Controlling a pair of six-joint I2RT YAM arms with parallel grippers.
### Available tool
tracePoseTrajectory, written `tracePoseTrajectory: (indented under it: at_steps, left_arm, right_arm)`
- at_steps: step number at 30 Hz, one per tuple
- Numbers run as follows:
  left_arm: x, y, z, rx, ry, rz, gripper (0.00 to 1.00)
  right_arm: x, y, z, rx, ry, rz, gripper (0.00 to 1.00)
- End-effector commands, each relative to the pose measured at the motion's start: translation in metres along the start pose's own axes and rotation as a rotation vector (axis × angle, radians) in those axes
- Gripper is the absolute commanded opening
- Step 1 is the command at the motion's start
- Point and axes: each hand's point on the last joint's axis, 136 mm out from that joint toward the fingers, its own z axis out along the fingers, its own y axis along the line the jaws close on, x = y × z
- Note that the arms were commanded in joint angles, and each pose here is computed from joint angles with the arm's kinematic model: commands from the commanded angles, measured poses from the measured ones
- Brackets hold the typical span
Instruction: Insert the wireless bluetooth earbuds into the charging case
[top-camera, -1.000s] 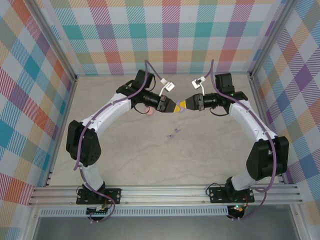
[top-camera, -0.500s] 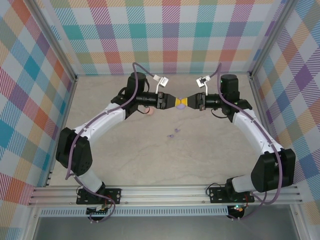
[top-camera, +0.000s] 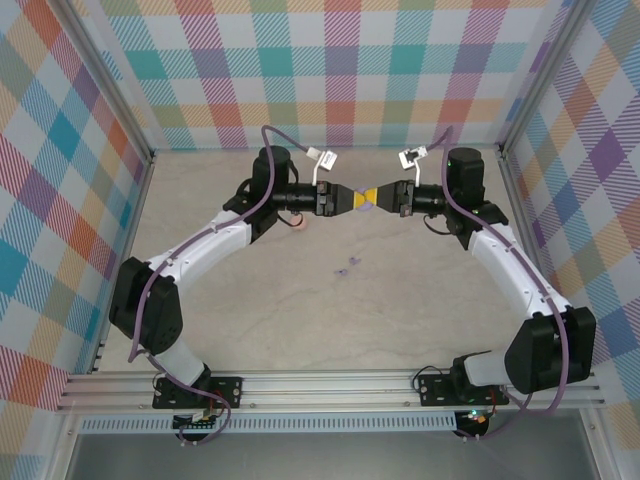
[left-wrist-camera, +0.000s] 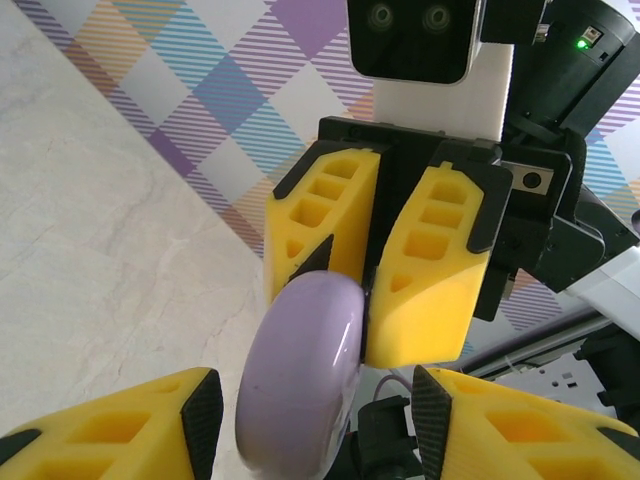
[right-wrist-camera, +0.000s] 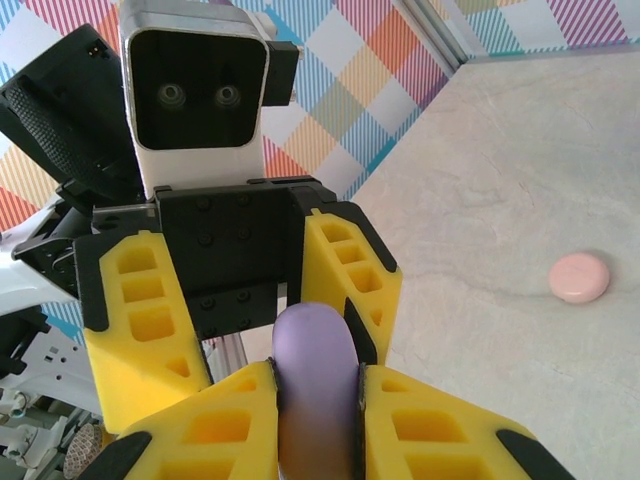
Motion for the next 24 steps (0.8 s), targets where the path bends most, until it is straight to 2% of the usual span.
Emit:
tracePoseTrajectory:
  at_steps: [1, 4, 8, 10, 15, 20, 24]
  left_arm:
    - [0.0, -0.031, -0.002, 0.059, 0.002, 0.068, 0.54]
    - [0.003, -0.038, 0.001, 0.078, 0.017, 0.079, 0.5]
    - [0.002, -0.044, 0.002, 0.087, 0.02, 0.09, 0.39]
    - [0.002, -0.044, 0.003, 0.087, 0.022, 0.09, 0.38]
    - [0.002, -0.044, 0.003, 0.082, 0.02, 0.093, 0.29]
    - [-0.001, -0.049, 0.001, 0.088, 0.011, 0.102, 0.29]
    - [-0.002, -0.052, 0.0, 0.09, 0.019, 0.121, 0.18]
  right_arm:
    - [-0.015, 0.018, -0.006, -0.029, -0.033, -0.055, 0.18]
    - [-0.015, 0.022, -0.007, -0.038, -0.033, -0.062, 0.18]
    - [-0.015, 0.023, -0.007, -0.04, -0.03, -0.066, 0.18]
    - [-0.015, 0.024, -0.007, -0.04, -0.031, -0.067, 0.18]
    - [-0.015, 0.027, -0.008, -0.047, -0.024, -0.072, 0.18]
    - [-0.007, 0.028, -0.007, -0.065, 0.007, -0.07, 0.19]
    - [0.001, 0.027, -0.007, -0.062, 0.039, -0.075, 0.25]
